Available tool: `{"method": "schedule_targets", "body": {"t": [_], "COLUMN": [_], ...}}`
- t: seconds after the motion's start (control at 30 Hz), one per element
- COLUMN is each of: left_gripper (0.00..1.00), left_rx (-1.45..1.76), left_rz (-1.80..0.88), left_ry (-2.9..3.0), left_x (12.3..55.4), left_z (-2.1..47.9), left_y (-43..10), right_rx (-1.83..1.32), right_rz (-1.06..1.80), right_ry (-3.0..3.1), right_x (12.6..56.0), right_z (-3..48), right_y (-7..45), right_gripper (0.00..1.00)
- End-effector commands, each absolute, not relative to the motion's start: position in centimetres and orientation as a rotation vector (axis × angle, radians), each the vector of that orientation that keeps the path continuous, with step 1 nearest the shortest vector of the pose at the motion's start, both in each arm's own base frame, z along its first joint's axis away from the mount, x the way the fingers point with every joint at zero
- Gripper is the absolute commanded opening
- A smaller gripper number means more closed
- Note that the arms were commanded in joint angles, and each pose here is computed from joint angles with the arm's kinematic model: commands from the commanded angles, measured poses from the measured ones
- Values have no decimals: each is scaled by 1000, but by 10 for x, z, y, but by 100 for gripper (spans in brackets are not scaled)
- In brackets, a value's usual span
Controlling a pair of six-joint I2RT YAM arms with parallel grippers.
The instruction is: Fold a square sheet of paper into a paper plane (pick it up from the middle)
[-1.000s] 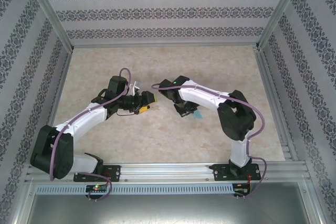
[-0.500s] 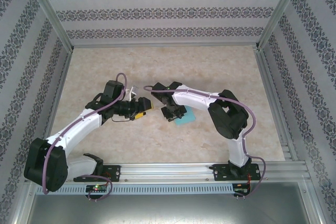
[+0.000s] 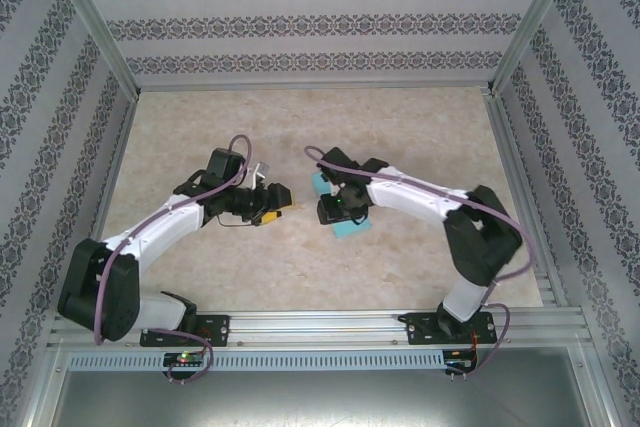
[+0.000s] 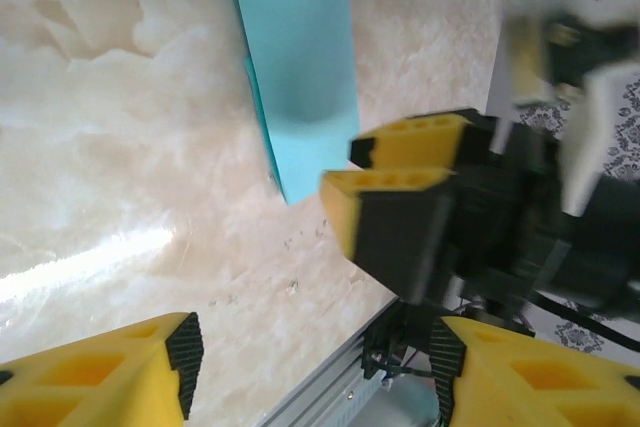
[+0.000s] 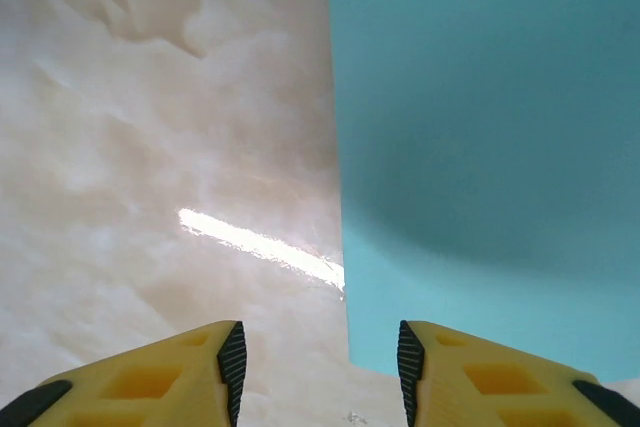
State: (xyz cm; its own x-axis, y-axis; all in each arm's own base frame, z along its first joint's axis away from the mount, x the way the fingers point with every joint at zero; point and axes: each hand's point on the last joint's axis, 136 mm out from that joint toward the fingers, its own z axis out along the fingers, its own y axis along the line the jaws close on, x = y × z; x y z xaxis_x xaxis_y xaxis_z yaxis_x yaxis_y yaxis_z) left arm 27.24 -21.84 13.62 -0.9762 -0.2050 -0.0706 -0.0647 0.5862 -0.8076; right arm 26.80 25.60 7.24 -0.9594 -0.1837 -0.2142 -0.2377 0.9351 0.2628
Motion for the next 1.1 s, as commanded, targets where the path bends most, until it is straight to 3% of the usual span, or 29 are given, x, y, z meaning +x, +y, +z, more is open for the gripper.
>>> {"method": "schedule_targets", "body": {"t": [0.0, 0.2, 0.6, 0.8, 1.07], "left_gripper": [61, 55, 30, 24, 22], "left_rx": [-116, -11, 135, 204, 236], "left_rz": [-1321, -1299, -1234, -1167, -1030], "left_ry": [2582, 2617, 2753, 2836, 2919], "left_x": [299, 319, 346, 344, 344], "left_z": [152, 144, 93, 64, 34], "left_y": [-231, -260, -311, -325, -316], "right_rx": [-210, -50, 117, 144, 149], "right_rz": [584, 650, 831, 865, 870], "right_ry": [2865, 2850, 2838, 2843, 2867], "right_x": [271, 268, 271, 277, 280], "right_z": [78, 75, 58, 51, 42], "right_y": [247, 208, 185, 184, 184], "right_gripper": [47, 49, 51, 52, 52]}}
